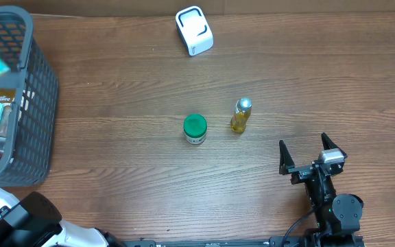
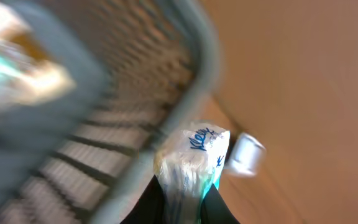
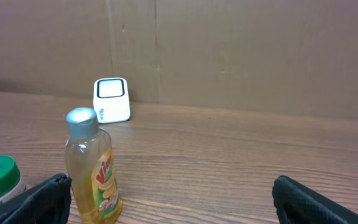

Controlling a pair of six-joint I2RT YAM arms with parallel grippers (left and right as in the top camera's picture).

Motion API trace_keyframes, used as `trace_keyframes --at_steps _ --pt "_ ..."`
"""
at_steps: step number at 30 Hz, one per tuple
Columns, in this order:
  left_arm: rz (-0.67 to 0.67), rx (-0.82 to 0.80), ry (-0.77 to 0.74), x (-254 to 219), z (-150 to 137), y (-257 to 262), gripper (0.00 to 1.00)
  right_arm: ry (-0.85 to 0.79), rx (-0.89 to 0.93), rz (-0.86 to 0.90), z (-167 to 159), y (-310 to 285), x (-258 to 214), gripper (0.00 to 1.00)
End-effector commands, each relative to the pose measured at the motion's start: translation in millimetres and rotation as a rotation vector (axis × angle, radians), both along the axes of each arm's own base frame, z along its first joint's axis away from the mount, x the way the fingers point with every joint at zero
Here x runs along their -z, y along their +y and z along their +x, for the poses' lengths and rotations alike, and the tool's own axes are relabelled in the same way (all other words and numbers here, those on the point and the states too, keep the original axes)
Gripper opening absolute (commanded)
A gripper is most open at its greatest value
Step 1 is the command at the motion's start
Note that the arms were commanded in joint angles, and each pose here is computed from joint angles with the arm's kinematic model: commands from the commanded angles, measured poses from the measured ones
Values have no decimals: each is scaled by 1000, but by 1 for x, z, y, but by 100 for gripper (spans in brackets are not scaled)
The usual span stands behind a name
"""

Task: Scan the item barcode
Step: 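Carry the tissue pack toward the scanner and lower it to the table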

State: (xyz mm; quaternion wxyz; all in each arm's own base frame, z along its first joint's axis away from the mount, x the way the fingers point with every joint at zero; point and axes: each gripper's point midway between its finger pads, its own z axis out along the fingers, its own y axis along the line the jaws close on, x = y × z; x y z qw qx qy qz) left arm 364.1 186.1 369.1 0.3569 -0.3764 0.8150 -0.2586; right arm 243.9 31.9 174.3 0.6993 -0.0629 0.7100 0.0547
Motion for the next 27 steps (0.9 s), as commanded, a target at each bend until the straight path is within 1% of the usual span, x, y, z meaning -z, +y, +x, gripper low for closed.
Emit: trace_keyframes --at_steps 1,4,6,12,18,22,27 --pt "-111 306 -178 -33 7 -69 4 0 4 3 0 -1 3 100" --pt "-74 437 -172 -26 9 -103 5 0 4 3 0 -1 3 100" --pt "-66 571 -140 -13 12 -144 7 0 4 3 0 -1 3 100" --pt "-74 723 20 36 16 -207 7 0 4 3 0 -1 3 100" --pt "-125 902 102 92 16 -276 7 0 4 3 0 -1 3 100" --pt "-151 968 128 123 17 -318 7 0 4 3 0 -1 3 100" --pt "-190 991 144 153 19 -357 8 0 4 3 0 -1 3 100"
